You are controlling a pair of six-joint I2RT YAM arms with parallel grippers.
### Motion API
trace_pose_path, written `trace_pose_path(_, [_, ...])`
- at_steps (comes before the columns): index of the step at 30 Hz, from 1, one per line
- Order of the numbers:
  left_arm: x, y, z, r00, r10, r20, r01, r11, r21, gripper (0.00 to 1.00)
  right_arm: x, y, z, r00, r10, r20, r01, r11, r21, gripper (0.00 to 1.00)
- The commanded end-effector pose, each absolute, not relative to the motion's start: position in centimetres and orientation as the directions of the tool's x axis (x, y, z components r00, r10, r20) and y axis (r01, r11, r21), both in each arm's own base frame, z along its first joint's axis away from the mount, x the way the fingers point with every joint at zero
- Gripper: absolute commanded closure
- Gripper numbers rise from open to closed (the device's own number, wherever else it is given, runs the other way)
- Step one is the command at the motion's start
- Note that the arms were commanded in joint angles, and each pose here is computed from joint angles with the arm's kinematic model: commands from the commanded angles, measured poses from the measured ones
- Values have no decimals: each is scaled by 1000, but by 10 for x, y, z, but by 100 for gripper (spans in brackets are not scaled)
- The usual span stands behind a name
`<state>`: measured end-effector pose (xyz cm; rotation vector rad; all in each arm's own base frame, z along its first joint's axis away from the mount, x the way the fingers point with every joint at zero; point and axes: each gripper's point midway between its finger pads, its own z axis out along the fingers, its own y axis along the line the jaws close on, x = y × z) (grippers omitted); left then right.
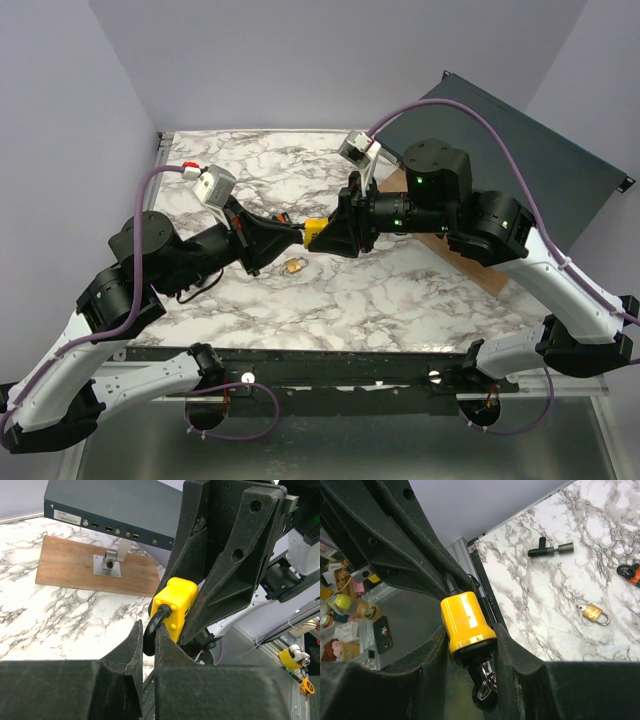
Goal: Lock with the key
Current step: Lock the lock.
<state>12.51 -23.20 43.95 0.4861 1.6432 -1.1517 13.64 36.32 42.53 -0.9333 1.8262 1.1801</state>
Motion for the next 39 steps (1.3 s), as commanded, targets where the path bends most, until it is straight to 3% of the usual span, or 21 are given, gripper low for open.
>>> trace_pose_path(1, [59, -295, 412, -608, 20, -794, 790, 114, -602, 100, 189, 420, 456, -323, 33, -946, -887, 339, 315, 99])
trace_pose_path(27, [49, -314, 424, -619, 24, -785, 785, 32, -619, 100, 188, 433, 444, -342, 2, -940, -893, 311, 326, 99])
trace_pose_path(39, [74, -277, 440, -499, -150, -853, 831, 194, -521, 100, 181, 417, 458, -307, 31, -951, -904, 305, 301, 99])
